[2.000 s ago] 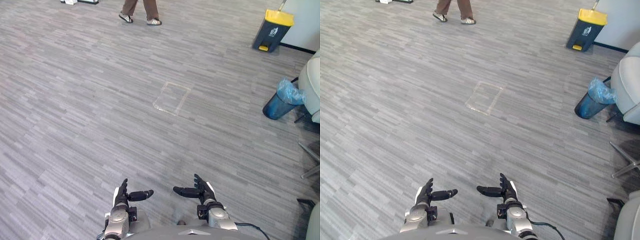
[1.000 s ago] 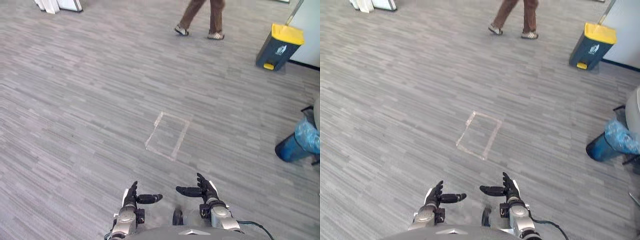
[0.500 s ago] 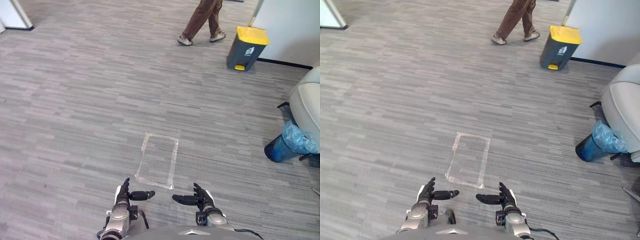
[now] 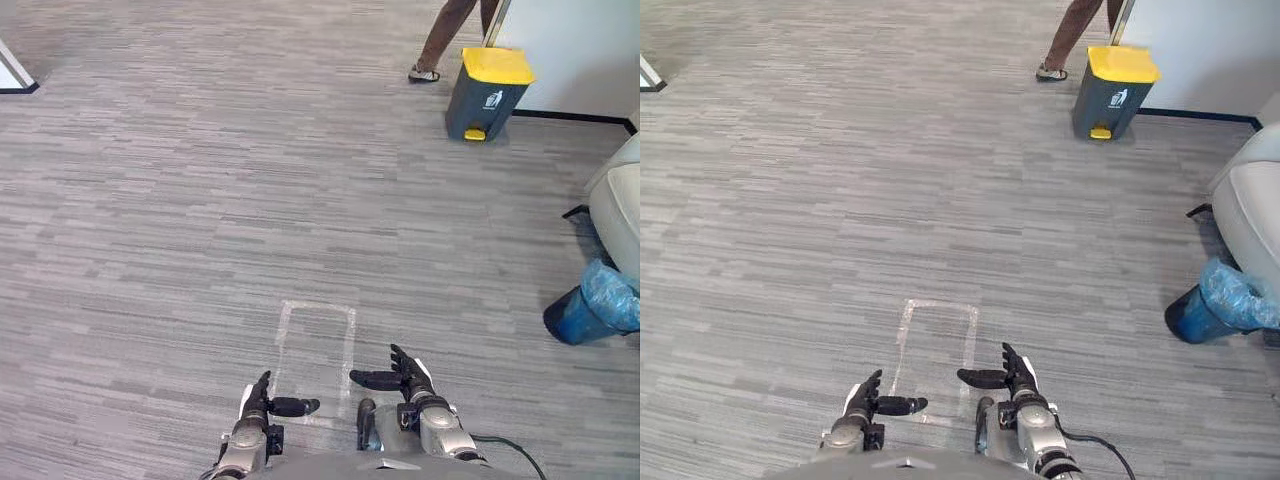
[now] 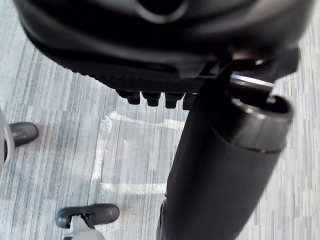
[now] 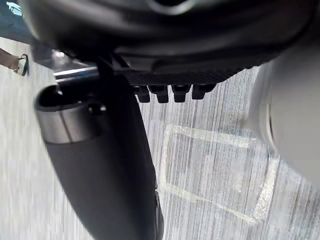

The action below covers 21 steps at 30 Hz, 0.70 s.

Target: Organize the slippers on the shoe rack

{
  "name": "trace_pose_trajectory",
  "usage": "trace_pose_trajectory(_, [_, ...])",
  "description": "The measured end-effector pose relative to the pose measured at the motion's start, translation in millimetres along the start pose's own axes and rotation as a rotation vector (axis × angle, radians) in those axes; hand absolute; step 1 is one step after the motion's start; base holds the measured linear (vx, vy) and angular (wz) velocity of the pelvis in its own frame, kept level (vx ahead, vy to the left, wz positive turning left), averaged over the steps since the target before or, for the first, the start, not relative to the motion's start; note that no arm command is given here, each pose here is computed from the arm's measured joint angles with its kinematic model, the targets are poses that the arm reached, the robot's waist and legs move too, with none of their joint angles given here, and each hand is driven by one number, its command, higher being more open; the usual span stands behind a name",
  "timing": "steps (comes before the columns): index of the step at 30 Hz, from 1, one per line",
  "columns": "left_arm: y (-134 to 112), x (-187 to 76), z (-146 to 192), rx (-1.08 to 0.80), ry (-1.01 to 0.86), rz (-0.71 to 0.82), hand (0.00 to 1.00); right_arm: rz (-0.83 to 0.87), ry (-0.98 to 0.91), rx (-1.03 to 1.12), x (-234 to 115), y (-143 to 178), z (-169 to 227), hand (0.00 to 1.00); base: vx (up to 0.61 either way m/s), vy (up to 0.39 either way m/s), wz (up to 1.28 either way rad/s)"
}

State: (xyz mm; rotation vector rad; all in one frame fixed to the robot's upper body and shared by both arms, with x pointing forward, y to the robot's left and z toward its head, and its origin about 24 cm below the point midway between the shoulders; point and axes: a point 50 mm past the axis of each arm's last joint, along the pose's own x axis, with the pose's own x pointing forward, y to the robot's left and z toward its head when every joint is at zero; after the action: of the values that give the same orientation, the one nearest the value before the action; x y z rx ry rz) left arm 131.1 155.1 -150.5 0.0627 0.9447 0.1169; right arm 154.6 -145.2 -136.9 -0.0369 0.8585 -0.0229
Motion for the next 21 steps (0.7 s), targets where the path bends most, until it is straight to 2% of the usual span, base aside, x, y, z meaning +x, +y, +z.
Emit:
trace_pose_trajectory(3, [-3.7,-1.8,3.7,-0.054,-0.025,0.005,1.0,-0.008,-0.001,0.002,-3.3,-2.0,-3.9,1.0,0.25,-0.059,-0.12])
trace_pose_trajectory(9, [-1.7,-2.0,10.8,-0.095,-0.064,0.021,1.0,-0.011,0.036,0.017,-5.6,0.4,-12.8,1.0,0.3,0.155,-1.04])
trace_pose_trajectory(13, [-4.3,-1.4,7.5,-0.075,-0.047,0.003,1.0,-0.043,0.077,0.041,-6.6,-7.2,-22.1,1.0,0.31,0.371,-1.01])
trace_pose_trajectory(16, [9.8,-0.8,3.0,-0.038,-0.033,0.036,1.0,-0.018,0.102,0.064,-9.8,4.1,-29.5,1.0,0.26,0.331,-0.63])
trace_pose_trajectory(21, [14.5,-1.2,-4.8,0.002,0.0,0.039,1.0,0.012,0.101,0.047,-4.4,11.5,-22.7,1.0,0.18,0.231,-0.96])
